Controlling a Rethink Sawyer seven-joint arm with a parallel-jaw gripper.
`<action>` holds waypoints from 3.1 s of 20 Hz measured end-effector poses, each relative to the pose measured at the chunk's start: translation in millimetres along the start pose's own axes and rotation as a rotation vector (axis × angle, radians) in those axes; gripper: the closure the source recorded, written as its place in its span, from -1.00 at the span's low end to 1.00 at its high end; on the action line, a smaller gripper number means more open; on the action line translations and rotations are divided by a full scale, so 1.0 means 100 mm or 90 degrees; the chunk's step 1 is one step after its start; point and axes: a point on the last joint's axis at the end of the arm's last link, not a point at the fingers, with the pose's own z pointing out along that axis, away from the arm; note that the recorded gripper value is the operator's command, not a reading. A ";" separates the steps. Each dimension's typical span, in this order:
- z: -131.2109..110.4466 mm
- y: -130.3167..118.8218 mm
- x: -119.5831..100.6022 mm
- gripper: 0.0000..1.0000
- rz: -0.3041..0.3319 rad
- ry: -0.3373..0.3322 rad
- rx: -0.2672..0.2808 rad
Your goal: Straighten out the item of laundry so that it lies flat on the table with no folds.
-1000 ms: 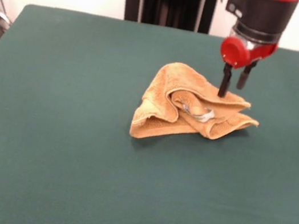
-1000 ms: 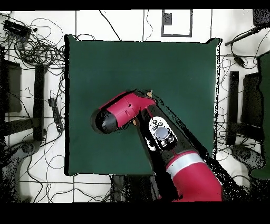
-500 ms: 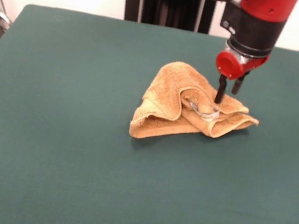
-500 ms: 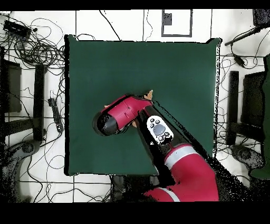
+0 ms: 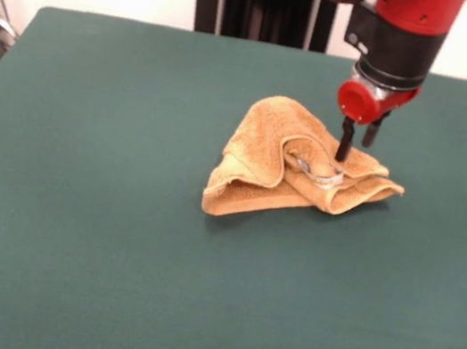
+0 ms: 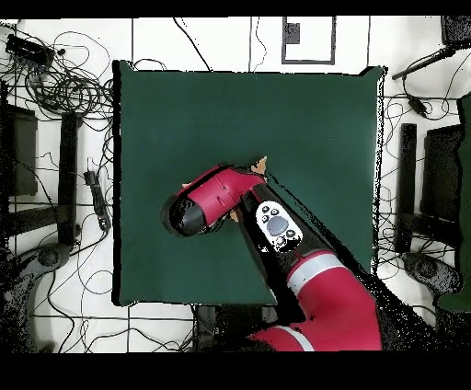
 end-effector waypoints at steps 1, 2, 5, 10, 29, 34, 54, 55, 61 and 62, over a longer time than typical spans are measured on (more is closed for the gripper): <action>0.00 0.00 0.00 -1.00 0.000 0.000 0.000; 0.00 0.00 0.00 -1.00 0.000 0.000 0.000; 0.00 0.00 0.00 -1.00 0.000 0.000 0.001; -0.02 -0.01 -0.01 -1.00 0.000 -0.001 0.003; -0.02 0.06 -0.05 1.00 -0.010 -0.001 0.003; -0.03 0.12 -0.09 1.00 -0.017 -0.001 0.004; -0.19 0.01 -0.11 1.00 0.002 0.002 0.010; -0.21 0.00 -0.11 1.00 0.002 0.002 0.011; -0.25 -0.03 -0.12 1.00 0.002 -0.001 0.017; -0.26 -0.04 -0.13 1.00 0.002 -0.002 0.019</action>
